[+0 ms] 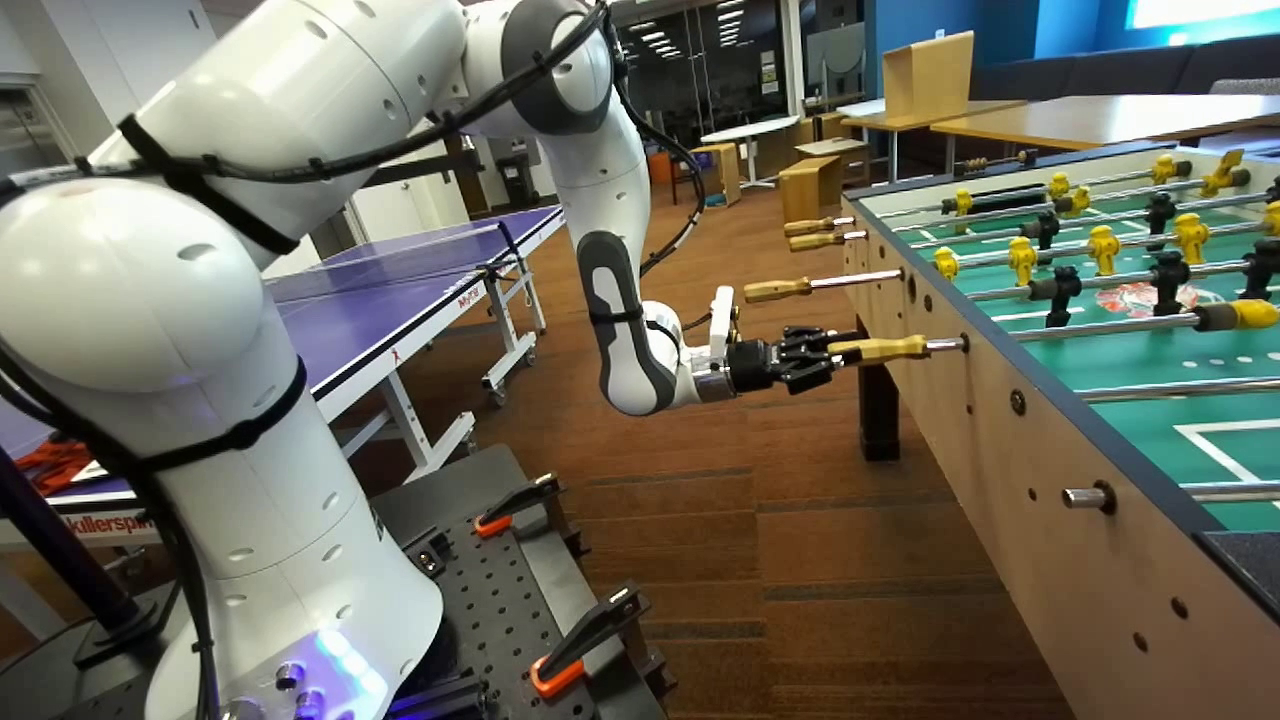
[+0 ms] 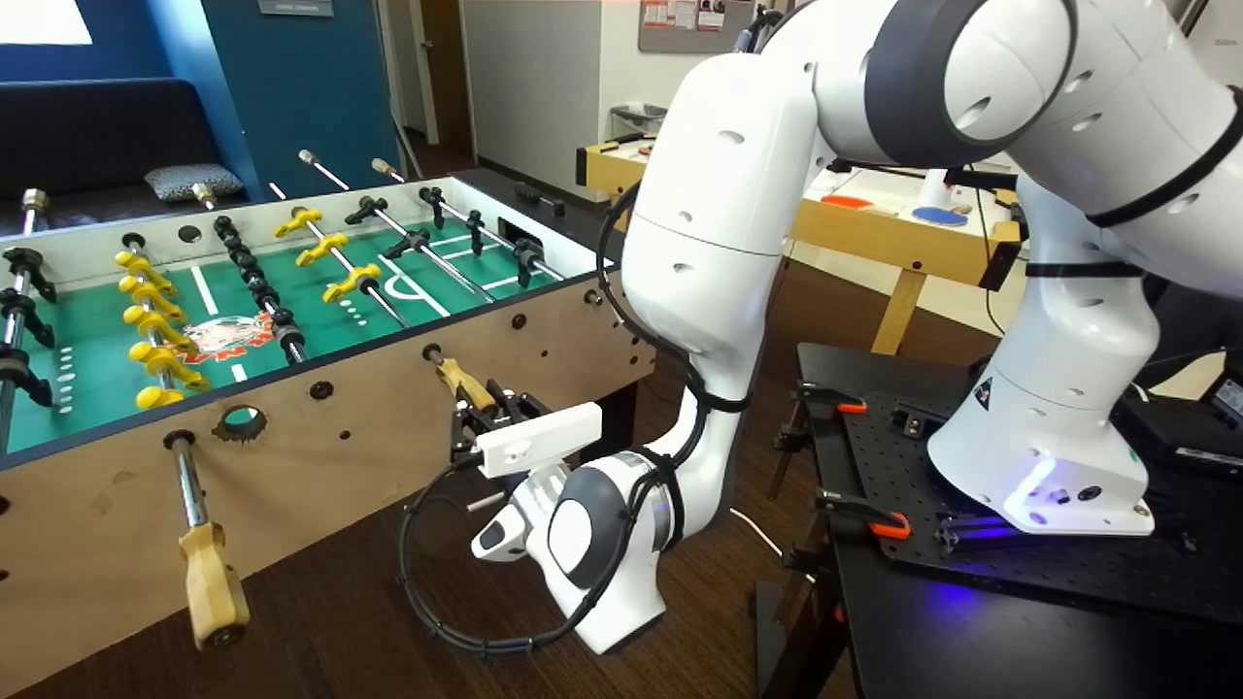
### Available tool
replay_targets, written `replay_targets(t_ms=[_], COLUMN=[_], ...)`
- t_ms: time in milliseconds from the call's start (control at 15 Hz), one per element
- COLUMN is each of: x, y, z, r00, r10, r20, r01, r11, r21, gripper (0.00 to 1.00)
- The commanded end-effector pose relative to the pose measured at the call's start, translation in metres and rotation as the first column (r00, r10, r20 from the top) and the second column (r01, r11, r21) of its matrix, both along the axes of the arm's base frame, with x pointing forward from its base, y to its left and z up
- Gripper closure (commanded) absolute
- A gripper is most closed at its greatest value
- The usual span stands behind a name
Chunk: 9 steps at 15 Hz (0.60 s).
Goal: Turn the rod that is third from the right on the foosball table to the right
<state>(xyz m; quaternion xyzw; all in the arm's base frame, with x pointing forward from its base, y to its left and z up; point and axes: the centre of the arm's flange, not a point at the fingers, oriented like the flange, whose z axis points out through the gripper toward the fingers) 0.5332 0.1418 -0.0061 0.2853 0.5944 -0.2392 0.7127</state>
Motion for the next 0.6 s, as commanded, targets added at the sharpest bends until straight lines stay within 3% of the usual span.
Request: replay_targets(t_ms=[0, 533], x=[-0.001, 0.0018], y=[-0.0112, -0.017], z=[-0.0015, -0.0061], r00=[1.0, 0.981], r10=[0.007, 0.008], r20=[0.019, 0.191], r01=[-0.011, -0.083], r11=[0.984, 0.918], r21=[0.177, 0.387], gripper=[0.85, 0.85])
